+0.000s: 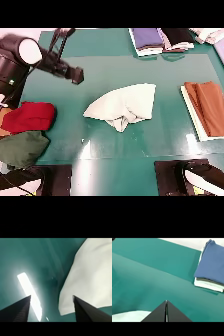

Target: Fold the shirts.

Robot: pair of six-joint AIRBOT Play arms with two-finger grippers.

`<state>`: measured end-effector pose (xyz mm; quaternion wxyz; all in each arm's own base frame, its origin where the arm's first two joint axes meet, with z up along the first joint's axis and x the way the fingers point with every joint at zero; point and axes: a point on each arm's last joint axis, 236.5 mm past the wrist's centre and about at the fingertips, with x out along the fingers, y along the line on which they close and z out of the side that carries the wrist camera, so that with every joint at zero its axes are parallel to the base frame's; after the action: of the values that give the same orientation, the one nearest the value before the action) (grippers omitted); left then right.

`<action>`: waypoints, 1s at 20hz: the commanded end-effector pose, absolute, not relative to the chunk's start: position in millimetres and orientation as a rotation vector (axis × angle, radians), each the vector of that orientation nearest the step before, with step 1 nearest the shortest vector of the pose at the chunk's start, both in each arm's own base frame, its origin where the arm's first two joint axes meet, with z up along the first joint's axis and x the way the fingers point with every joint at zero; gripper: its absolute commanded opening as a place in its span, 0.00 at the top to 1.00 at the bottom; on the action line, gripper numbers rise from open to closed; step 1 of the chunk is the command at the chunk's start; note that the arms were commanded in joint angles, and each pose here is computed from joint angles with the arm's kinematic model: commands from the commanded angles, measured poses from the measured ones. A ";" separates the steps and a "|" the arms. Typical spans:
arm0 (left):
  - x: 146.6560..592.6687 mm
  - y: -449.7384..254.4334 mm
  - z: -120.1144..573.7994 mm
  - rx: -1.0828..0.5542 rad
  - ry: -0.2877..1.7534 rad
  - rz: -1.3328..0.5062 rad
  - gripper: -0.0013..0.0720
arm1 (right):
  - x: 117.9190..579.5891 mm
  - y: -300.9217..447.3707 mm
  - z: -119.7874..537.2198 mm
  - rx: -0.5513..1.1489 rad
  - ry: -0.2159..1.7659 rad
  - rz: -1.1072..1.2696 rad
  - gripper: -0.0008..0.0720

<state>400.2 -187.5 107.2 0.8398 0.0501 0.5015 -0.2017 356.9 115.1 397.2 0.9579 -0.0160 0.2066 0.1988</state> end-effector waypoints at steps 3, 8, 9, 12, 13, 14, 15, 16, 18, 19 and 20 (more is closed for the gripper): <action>352.2 -186.7 -25.5 -0.209 1.322 -0.443 0.15 | 365.9 117.6 367.7 -0.041 0.526 0.411 0.97; 327.6 -218.3 -62.4 -0.364 1.391 -0.550 0.15 | 378.4 119.6 342.9 -0.028 0.609 0.407 0.97; 329.5 -218.4 -64.4 -0.366 1.387 -0.547 0.21 | 378.8 119.7 333.9 -0.031 0.644 0.408 0.97; 345.3 -218.6 -54.1 -0.339 1.327 -0.554 0.94 | 381.4 111.2 284.4 -0.019 0.786 0.386 0.97; 351.1 -220.3 -45.2 -0.328 1.308 -0.567 0.94 | 380.4 102.1 258.4 -0.003 0.864 0.363 0.97; 358.8 -220.8 -33.3 -0.308 1.276 -0.576 0.94 | 377.1 88.3 227.4 0.024 0.960 0.328 0.97; 367.4 -219.5 -19.8 -0.282 1.234 -0.580 0.94 | 374.1 76.6 198.3 0.047 1.039 0.299 0.97; 374.6 -217.6 -6.9 -0.253 1.195 -0.582 0.94 | 370.8 64.0 166.0 0.076 1.117 0.266 0.96; 384.8 -214.4 15.6 -0.210 1.131 -0.585 0.94 | 360.7 43.3 102.1 0.140 1.244 0.204 0.96; 387.2 -213.7 22.2 -0.201 1.113 -0.586 0.94 | 354.7 34.3 69.9 0.172 1.290 0.171 0.84; 387.9 -214.2 24.4 -0.200 1.109 -0.588 0.94 | 350.3 28.0 43.3 0.208 1.315 0.145 0.50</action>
<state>378.3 -217.2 4.7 0.7876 -0.1121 0.5417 -0.2714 369.3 50.1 119.1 0.8209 0.0548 0.5589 0.1041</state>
